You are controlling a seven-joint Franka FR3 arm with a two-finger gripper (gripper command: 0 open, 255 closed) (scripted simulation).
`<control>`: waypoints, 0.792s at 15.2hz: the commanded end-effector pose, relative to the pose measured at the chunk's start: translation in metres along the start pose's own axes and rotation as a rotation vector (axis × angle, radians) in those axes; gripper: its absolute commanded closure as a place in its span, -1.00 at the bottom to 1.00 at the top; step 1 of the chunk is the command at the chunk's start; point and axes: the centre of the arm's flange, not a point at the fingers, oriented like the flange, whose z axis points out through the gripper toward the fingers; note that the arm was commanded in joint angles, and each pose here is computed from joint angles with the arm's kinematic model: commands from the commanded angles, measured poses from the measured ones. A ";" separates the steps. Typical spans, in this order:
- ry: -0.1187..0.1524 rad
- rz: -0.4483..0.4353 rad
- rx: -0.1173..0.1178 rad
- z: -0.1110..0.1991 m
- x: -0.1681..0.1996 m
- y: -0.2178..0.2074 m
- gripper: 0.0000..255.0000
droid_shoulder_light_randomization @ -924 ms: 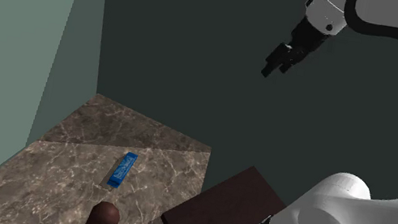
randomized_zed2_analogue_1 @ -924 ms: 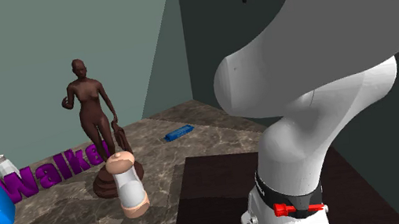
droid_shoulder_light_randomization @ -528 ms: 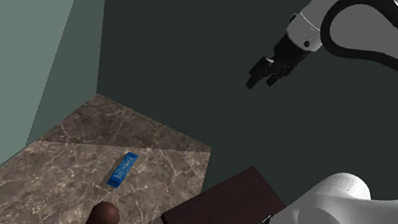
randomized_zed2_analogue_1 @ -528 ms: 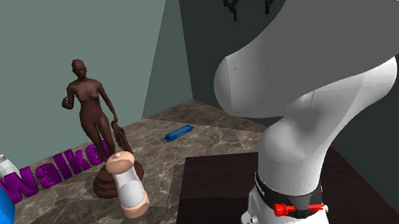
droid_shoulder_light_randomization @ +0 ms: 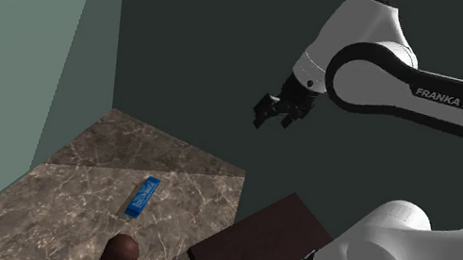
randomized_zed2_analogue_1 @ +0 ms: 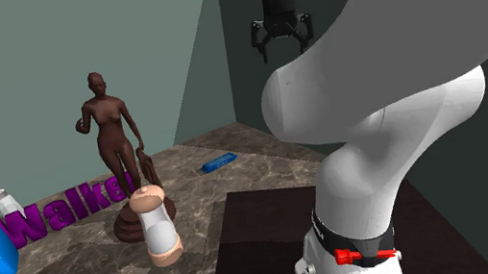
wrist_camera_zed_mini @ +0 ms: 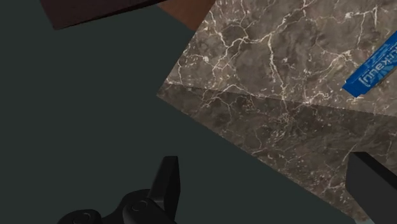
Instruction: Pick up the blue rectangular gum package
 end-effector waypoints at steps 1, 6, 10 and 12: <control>-0.006 0.045 0.005 0.020 -0.002 -0.016 -1.00; -0.025 0.150 0.015 0.070 -0.007 -0.056 -1.00; -0.040 0.234 0.024 0.110 -0.009 -0.089 -1.00; -0.048 0.275 0.028 0.130 -0.009 -0.105 -1.00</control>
